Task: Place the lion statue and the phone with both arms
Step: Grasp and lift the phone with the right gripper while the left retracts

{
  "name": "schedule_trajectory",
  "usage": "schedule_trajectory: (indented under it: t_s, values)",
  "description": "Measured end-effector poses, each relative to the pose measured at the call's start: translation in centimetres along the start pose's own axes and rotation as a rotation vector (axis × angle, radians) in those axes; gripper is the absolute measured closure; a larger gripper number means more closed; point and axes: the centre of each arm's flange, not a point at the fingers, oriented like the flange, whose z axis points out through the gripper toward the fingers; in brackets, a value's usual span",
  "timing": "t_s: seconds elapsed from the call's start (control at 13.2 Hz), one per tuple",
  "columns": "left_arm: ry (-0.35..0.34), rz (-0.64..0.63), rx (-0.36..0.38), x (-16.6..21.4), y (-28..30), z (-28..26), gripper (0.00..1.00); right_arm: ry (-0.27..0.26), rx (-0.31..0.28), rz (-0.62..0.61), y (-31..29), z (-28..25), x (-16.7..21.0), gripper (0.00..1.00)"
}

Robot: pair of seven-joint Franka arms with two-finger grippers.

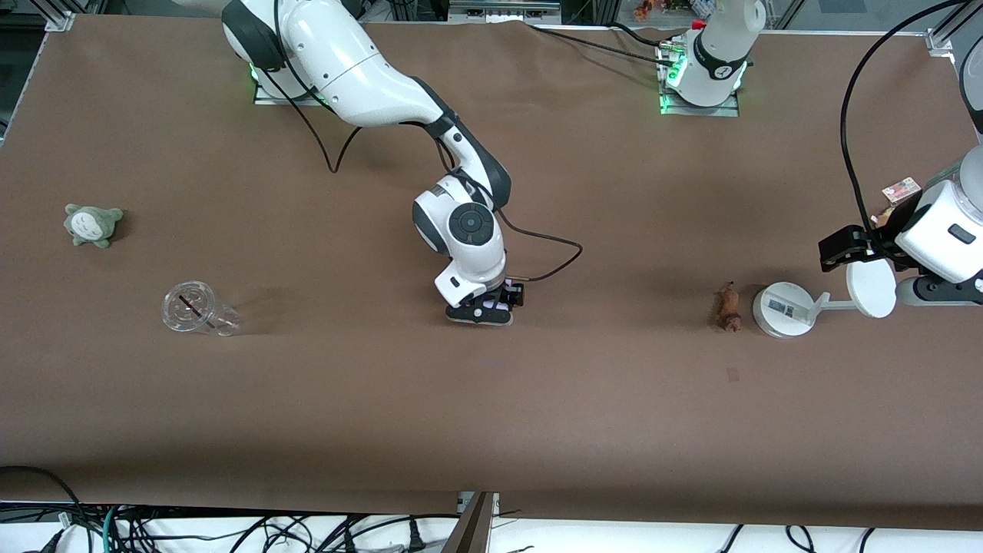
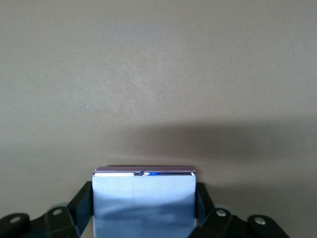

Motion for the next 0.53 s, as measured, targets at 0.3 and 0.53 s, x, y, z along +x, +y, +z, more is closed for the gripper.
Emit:
schedule_trajectory:
  t_s: [0.3, 0.53]
  values:
    - [-0.016, -0.006, 0.003, -0.3, -0.4, -0.3, 0.00, -0.017, -0.034, 0.010, 1.0, -2.6, 2.0, 0.16]
    - [-0.026, -0.020, 0.003, -0.3, -1.4, -0.2, 0.00, -0.094, -0.109, -0.051, 5.3, -11.6, 6.4, 0.16]
